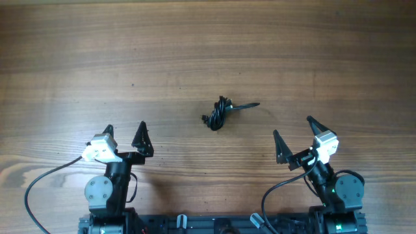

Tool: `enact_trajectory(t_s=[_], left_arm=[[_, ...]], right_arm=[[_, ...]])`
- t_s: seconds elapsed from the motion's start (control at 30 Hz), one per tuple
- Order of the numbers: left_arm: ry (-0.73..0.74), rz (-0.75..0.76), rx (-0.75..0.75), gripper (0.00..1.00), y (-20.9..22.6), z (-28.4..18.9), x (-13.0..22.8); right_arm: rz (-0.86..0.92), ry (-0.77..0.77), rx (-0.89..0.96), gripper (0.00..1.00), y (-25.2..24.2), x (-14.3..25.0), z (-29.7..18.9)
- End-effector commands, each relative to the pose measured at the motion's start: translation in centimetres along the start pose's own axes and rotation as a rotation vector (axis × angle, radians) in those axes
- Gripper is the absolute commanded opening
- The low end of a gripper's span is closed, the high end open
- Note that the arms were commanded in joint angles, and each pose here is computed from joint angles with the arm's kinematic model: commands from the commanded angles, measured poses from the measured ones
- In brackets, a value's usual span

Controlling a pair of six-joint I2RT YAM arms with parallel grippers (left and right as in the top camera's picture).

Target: Untangle cables

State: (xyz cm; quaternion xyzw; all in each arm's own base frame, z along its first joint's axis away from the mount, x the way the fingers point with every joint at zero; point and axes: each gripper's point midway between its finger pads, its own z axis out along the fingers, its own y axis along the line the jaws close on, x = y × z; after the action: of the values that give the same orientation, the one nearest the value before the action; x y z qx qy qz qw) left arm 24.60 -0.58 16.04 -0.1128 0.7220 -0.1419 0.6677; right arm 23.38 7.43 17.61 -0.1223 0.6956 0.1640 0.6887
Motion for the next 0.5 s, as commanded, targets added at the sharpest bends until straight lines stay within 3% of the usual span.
enact_trajectory(t_s=[0.0,0.47], left_arm=[[-0.002,0.021,-0.007,1.00,0.16,0.00,0.17],[-0.002,0.021,-0.007,1.00,0.16,0.00,0.17]], right_arm=[[0.013,-0.014,0.014,1.00,-0.22,-0.28,-0.07],[0.012,-0.014,0.017,1.00,-0.28,-0.28,-0.07]])
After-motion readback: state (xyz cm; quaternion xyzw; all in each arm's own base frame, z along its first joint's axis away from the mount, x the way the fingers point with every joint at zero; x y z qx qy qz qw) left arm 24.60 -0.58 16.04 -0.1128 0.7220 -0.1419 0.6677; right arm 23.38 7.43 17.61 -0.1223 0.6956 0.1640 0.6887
